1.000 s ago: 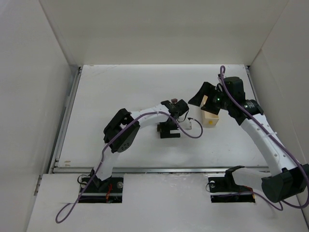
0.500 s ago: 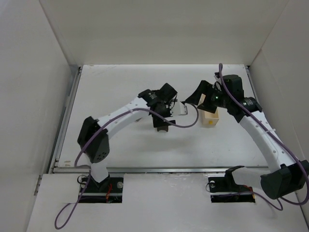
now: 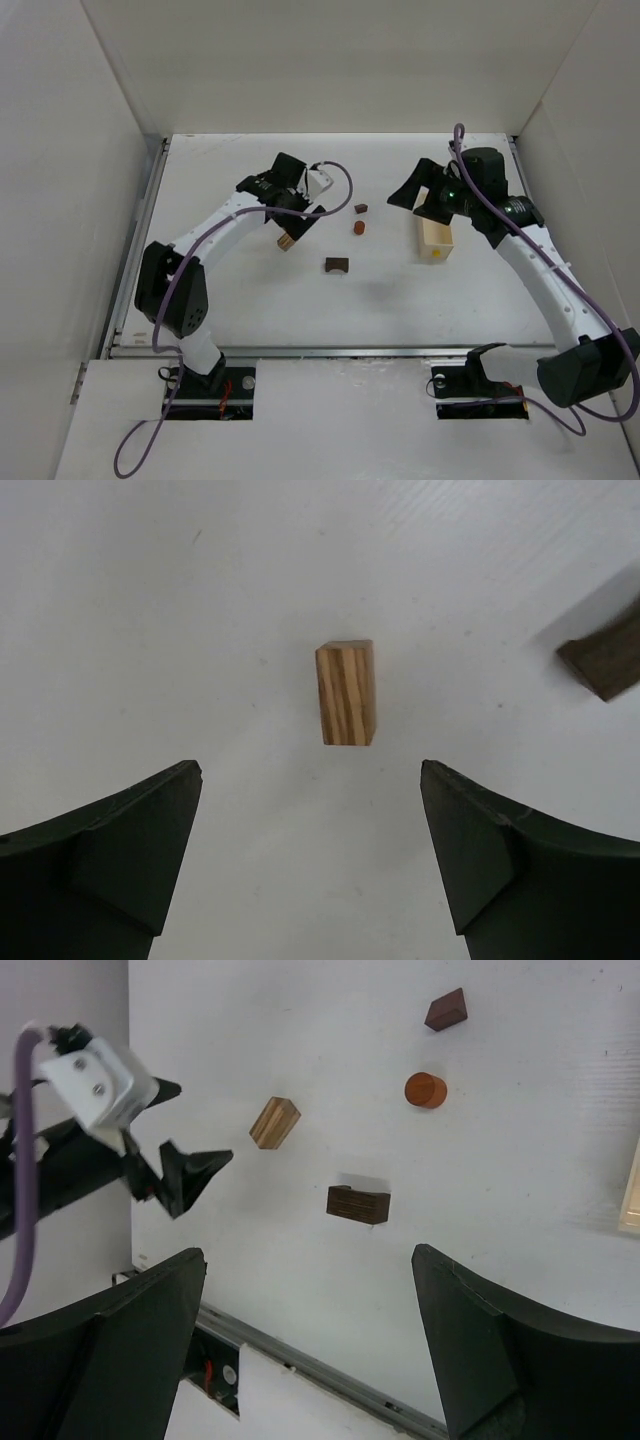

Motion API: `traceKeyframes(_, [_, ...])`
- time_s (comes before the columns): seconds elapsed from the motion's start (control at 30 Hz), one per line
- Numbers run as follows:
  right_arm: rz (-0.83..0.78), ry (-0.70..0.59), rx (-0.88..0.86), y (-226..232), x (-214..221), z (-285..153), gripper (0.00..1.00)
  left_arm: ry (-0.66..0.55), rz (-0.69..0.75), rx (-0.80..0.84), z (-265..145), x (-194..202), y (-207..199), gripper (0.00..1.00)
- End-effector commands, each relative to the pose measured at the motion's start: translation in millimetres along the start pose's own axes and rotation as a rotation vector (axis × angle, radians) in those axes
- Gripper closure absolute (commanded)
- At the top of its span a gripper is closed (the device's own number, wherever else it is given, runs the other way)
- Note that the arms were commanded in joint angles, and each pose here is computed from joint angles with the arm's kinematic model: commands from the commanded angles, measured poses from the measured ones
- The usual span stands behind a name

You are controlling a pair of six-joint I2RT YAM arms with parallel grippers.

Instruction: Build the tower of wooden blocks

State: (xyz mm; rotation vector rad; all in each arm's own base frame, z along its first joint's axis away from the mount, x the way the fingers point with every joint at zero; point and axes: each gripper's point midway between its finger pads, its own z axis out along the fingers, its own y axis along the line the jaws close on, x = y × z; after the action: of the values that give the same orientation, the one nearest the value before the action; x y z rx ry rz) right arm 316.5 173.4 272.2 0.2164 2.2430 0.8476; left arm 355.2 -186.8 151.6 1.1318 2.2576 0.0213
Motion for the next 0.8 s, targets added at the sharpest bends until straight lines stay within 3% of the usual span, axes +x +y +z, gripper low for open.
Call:
traceKeyframes(0.0, [-0.036,-0.017,0.005,-1.7,-2.6,1.4,0.11,-0.041,-0.155,-0.017,9.5,-4.2,11.9,0.12])
traceKeyframes(0.17, [-0.034,-0.011,0.062,-16.9,1.8,7.4,0.11,0.069,-0.12,-0.001,41.6,30.1,5.3,0.25])
traceKeyframes(0.33, [-0.028,0.028,0.103,-32.8,13.6,18.2,0.14,0.096,-0.108,0.034,53.0,45.0,-5.9,0.25])
traceKeyframes(0.53, [-0.093,0.117,0.28,-62.4,31.4,66.1,0.33,0.052,-0.162,0.059,54.3,39.6,-6.1,0.24])
traceKeyframes(0.57, [-0.134,0.129,0.277,-50.5,33.4,71.9,0.35,0.051,-0.171,0.058,56.4,41.2,-7.4,0.24])
traceKeyframes(0.77, [-0.26,0.195,0.438,-56.7,46.3,122.2,0.32,0.075,-0.209,0.005,70.9,54.0,-4.8,0.32])
